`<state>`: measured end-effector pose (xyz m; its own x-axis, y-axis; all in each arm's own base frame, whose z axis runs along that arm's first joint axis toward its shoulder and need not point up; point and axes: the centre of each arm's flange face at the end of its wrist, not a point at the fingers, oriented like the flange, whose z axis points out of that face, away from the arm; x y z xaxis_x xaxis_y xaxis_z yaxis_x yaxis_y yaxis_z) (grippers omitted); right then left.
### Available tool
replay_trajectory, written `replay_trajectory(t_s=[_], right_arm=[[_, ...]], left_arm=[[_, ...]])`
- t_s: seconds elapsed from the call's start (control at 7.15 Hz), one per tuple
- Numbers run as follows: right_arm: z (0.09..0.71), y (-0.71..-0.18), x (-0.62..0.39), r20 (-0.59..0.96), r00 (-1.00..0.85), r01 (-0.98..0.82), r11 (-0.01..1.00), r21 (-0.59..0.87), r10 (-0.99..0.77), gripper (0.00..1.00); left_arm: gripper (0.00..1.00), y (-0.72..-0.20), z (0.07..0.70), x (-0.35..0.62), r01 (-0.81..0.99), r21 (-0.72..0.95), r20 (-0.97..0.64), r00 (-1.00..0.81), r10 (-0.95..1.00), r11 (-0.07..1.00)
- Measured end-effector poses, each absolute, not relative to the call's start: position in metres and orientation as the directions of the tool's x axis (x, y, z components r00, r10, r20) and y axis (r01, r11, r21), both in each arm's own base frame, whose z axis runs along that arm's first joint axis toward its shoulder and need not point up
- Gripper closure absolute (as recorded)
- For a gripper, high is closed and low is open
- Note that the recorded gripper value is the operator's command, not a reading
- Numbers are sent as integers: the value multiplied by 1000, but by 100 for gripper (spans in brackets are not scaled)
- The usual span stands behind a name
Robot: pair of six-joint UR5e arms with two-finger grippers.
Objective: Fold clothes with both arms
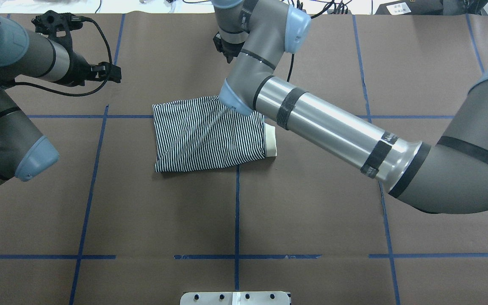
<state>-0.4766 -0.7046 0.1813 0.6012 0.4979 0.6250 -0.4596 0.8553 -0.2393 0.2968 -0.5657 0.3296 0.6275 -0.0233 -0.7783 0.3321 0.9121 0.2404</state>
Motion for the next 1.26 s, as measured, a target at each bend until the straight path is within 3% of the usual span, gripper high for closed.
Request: replay_trajectory(t_s=[0.42, 0.84, 1.26], right_arm=[[315, -683, -223, 608, 765, -244, 969, -33, 213, 0], [492, -612, 16, 602, 796, 10, 995, 98, -67, 0], [597, -507, 115, 592, 789, 114, 985, 126, -167, 0]], left_arm=[[0, -589, 371, 181, 231, 361, -711, 695, 106, 904], [0, -584, 447, 9, 24, 498, -534, 796, 285, 867], [0, -548, 510, -67, -139, 490, -451, 804, 387, 860]])
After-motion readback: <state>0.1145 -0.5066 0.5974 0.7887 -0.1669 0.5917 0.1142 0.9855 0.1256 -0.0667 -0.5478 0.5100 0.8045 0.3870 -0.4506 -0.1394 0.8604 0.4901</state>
